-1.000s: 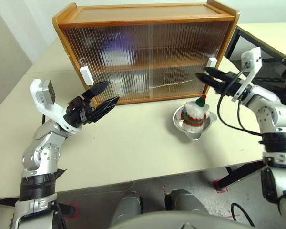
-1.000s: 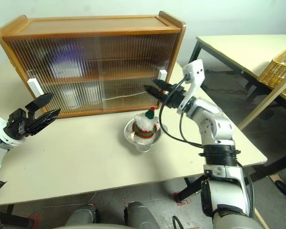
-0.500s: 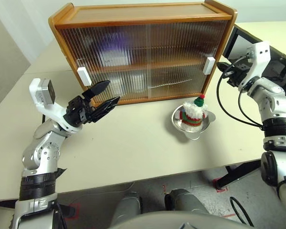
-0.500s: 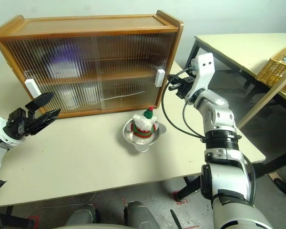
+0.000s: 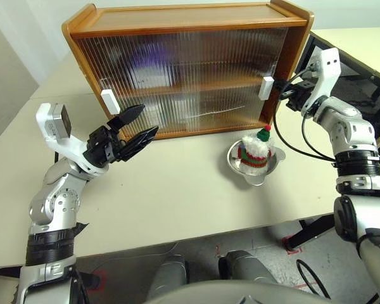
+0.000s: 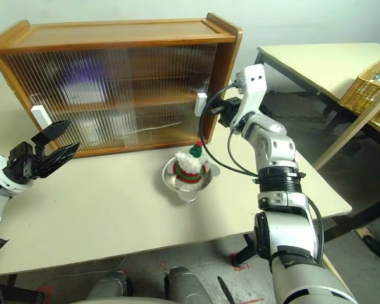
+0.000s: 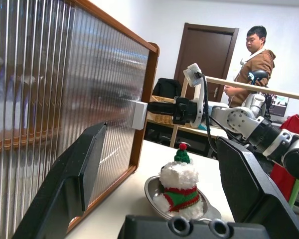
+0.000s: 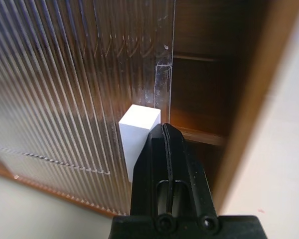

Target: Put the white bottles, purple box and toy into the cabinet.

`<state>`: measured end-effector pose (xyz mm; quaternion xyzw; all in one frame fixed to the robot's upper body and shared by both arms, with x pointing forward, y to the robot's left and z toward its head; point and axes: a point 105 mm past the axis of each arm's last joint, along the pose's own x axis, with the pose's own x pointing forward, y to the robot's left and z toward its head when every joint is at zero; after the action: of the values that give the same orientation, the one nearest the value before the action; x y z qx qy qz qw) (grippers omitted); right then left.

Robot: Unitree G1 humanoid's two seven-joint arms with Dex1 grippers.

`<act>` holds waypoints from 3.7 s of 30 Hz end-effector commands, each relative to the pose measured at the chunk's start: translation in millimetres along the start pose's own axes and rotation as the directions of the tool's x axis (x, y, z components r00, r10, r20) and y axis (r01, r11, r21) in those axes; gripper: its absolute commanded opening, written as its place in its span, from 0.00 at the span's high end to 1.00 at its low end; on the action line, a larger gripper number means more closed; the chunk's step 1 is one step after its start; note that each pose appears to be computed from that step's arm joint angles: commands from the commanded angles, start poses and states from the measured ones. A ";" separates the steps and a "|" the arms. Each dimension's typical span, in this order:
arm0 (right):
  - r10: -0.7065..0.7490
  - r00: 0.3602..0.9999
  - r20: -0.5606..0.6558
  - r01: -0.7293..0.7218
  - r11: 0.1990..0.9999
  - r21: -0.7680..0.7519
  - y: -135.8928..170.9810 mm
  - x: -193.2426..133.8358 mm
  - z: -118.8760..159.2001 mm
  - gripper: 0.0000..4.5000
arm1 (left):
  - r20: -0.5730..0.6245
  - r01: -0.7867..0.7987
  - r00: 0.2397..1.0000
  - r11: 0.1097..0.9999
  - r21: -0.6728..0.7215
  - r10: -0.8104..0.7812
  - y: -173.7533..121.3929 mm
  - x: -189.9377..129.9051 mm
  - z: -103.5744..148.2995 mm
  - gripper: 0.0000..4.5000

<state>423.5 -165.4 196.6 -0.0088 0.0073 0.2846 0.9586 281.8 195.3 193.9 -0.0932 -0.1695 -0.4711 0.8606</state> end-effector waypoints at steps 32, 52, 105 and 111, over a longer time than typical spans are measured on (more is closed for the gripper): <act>0.285 0.958 0.005 -0.281 0.941 0.191 100.4 62.1 2.7 1.00 | 0.007 -0.042 0.999 0.996 0.075 0.041 -4.1 0.5 8.9 0.00; 0.162 0.987 -0.013 -0.161 0.985 0.070 39.3 22.3 5.2 0.96 | 0.015 -0.015 1.000 0.998 0.058 0.014 -0.9 9.5 4.0 0.00; 0.349 0.917 -0.191 -0.294 0.918 0.266 65.8 -99.9 -113.9 0.01 | 0.011 0.008 1.000 0.998 0.065 -0.009 4.3 9.7 8.6 0.00; 0.355 0.918 -0.176 -0.305 0.916 0.259 68.4 -90.6 -112.9 0.01 | 0.010 0.004 1.000 0.997 0.072 -0.005 4.4 9.2 9.9 0.00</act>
<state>306.8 -160.6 87.1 0.0772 0.1425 0.4398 0.8834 287.8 191.3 202.8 -0.0729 -0.1894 -0.4685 0.8598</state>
